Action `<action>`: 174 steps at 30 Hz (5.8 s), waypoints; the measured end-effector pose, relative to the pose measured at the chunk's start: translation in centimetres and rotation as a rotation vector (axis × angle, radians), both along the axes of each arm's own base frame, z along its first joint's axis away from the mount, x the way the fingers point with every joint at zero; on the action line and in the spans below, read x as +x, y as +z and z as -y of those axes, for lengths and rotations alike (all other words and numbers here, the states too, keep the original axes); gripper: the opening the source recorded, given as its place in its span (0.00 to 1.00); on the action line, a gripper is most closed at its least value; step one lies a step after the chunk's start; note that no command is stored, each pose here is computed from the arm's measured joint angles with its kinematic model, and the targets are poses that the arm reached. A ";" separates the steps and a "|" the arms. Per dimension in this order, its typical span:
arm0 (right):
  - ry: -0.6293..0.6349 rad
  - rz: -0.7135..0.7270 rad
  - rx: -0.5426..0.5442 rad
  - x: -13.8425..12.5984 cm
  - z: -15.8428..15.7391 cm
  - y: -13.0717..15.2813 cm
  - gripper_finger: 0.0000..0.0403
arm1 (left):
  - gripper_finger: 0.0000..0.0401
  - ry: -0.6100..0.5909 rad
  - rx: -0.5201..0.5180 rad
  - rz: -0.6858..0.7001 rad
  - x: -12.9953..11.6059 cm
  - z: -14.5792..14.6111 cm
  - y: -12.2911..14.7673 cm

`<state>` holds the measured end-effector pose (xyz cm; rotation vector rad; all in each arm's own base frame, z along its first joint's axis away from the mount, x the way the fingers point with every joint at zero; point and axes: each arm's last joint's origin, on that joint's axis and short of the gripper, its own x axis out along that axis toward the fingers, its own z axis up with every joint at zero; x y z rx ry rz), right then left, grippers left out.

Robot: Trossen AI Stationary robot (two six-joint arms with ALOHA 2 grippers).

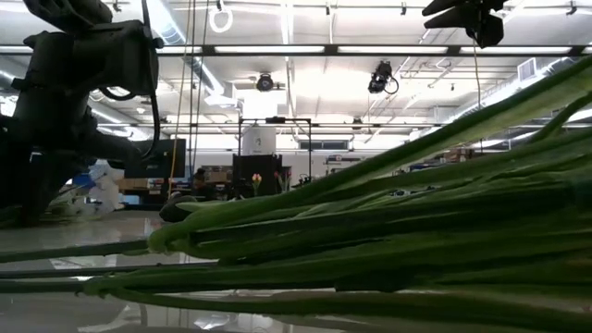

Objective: Sort flowers into vase by color
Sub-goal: Put the left white flowers into the green vase

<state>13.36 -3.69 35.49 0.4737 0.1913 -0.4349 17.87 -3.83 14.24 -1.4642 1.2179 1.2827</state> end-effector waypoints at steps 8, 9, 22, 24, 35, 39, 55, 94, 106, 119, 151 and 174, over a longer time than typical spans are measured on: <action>0.032 0.037 0.069 0.1 -0.1 0.1 0.28 | 0.10 -0.052 0.102 0.078 1.1 -0.1 0.9; 0.039 0.039 0.070 0.1 -0.2 0.1 0.28 | 0.10 -0.053 0.117 0.094 1.2 -0.2 0.9; 0.099 0.063 0.164 0.2 -0.4 0.1 0.28 | 0.07 -0.073 0.368 0.324 1.8 -1.0 3.4; 0.105 0.062 0.160 0.2 -0.4 0.1 0.28 | 0.07 -0.046 0.419 0.371 1.4 -1.5 4.3; 0.106 0.068 0.156 0.2 -0.4 0.2 0.28 | 0.06 -0.324 0.765 0.771 -0.3 -4.9 11.0; 0.106 0.068 0.155 0.2 -0.4 0.2 0.28 | 0.06 -0.581 1.019 0.804 -1.9 -5.5 14.6; 0.106 0.068 0.155 0.2 -0.4 0.2 0.28 | 0.06 -0.890 1.534 1.000 -10.9 -5.5 23.8; 0.106 0.067 0.155 0.2 -0.4 0.2 0.28 | 0.06 -1.660 1.086 1.855 -18.3 -1.6 20.6; 0.107 0.067 0.155 0.2 -0.4 0.2 0.28 | 0.06 -1.464 0.996 1.996 -15.2 -2.1 17.1; 0.107 0.068 0.155 0.2 -0.4 0.2 0.28 | 0.06 -1.411 0.974 1.942 -12.9 -2.5 14.1; 0.109 0.090 0.149 0.3 -0.4 0.4 0.28 | 0.06 -1.673 0.836 2.084 -4.6 1.1 16.0; 0.109 0.090 0.148 0.3 -0.4 0.4 0.28 | 0.06 -1.586 1.101 1.828 -10.8 -1.9 13.5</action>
